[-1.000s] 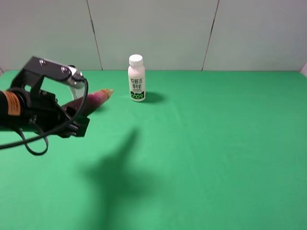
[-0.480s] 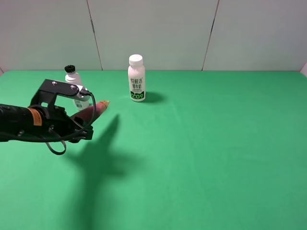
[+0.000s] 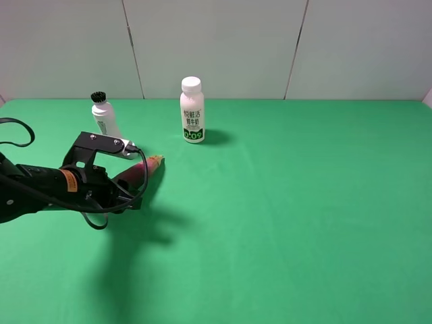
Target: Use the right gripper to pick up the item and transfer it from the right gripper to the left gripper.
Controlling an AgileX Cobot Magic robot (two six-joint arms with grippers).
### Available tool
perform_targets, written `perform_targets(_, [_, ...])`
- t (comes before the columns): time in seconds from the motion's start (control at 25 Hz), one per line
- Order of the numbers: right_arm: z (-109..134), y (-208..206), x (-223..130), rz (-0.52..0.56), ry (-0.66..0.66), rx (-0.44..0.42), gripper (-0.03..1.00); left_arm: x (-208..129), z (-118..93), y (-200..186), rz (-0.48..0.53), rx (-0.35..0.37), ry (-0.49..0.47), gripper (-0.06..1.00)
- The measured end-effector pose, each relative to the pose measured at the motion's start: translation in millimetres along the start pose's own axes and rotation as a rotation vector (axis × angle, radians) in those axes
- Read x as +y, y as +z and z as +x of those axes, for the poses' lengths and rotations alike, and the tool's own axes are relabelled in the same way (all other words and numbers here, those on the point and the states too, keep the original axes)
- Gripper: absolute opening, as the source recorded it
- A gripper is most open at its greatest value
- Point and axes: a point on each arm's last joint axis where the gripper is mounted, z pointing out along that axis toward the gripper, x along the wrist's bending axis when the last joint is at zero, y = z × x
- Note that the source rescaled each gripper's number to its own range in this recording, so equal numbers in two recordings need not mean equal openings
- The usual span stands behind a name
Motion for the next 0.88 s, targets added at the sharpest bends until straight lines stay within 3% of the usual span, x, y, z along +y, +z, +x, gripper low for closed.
perform_targets(0.12, [0.0,0.0,0.0,0.000,0.000,0.000,1.00,0.4,-0.1,0.0,-0.005,-0.002,0.000,0.00])
perform_targets(0.16, [0.0,0.0,0.0,0.000,0.000,0.000,1.00,0.4,-0.1,0.0,-0.005,-0.002,0.000,0.08])
perform_targets(0.32, [0.0,0.0,0.0,0.000,0.000,0.000,1.00,0.5,-0.1,0.0,-0.005,-0.001,-0.002,0.76])
perform_targets(0.4, [0.0,0.0,0.0,0.000,0.000,0.000,1.00,0.5,-0.1,0.0,-0.005,-0.001,-0.003,0.90])
perform_targets(0.56, [0.0,0.0,0.0,0.000,0.000,0.000,1.00,0.5,-0.1,0.0,-0.006,-0.002,-0.004,0.98])
perform_targets(0.88, [0.0,0.0,0.0,0.000,0.000,0.000,1.00,7.8,-1.2,-11.2,-0.029,0.005,-0.002,1.00])
